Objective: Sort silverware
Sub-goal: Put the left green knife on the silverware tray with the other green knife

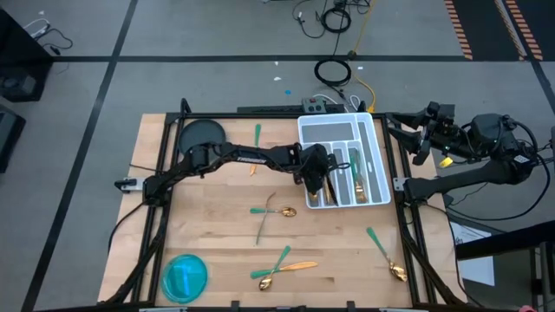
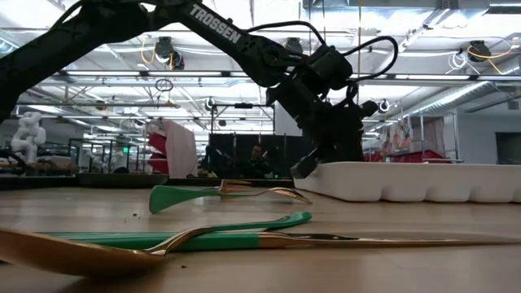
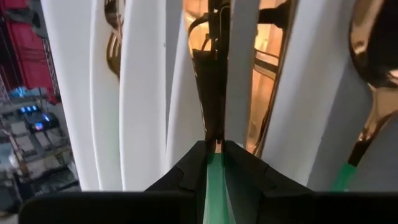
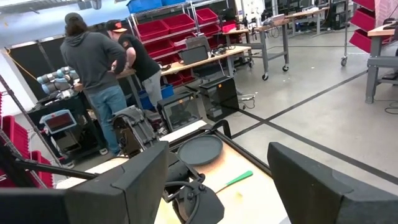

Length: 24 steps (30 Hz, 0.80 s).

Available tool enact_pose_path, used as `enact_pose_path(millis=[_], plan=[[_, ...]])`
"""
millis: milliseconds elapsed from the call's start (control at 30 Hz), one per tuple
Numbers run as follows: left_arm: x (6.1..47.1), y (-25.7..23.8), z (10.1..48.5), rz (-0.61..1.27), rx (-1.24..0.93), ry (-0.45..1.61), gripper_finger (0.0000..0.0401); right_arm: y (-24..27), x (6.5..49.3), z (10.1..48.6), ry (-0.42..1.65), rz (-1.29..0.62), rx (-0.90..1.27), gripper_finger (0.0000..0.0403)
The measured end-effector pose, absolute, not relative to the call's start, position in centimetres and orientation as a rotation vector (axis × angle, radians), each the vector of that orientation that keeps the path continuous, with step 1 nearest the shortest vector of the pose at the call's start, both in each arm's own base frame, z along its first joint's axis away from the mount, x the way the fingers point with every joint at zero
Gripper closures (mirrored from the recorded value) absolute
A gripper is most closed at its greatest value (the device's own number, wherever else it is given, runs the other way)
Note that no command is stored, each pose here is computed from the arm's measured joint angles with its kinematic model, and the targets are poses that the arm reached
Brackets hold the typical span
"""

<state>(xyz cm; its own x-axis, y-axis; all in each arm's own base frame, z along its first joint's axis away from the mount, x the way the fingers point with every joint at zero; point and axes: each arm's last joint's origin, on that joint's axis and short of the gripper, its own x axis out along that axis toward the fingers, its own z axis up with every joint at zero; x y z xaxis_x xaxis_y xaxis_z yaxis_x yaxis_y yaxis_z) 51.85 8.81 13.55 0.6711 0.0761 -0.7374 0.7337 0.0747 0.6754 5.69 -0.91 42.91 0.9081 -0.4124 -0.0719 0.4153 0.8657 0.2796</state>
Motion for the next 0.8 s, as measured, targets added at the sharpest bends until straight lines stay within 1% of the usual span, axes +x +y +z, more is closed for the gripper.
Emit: enact_pose_path(millis=[267, 500, 600, 733, 800], plan=[[51.1, 11.1, 14.3, -0.522, 1.398, 0.770, 0.0342, -0.9, 5.7, 42.9, 0.009, -0.434, 0.297, 0.0135], [51.1, 11.3, 14.4, -0.499, 1.388, 0.788, 0.0343, -0.9, 5.7, 42.9, 0.010, -0.434, 0.293, 0.0135], [51.0, 11.3, 14.4, -0.510, 1.380, 0.797, 0.0342, -0.9, 5.7, 42.9, 0.013, -0.425, 0.287, 0.0135], [50.4, 11.2, 14.4, -0.551, 1.353, 0.853, 0.0338, -0.7, 5.8, 43.2, -0.001, -0.351, 0.254, 0.0135], [50.3, 11.2, 14.4, -0.558, 1.350, 0.869, 0.0338, -0.7, 5.8, 43.4, -0.013, -0.345, 0.239, 0.0135]])
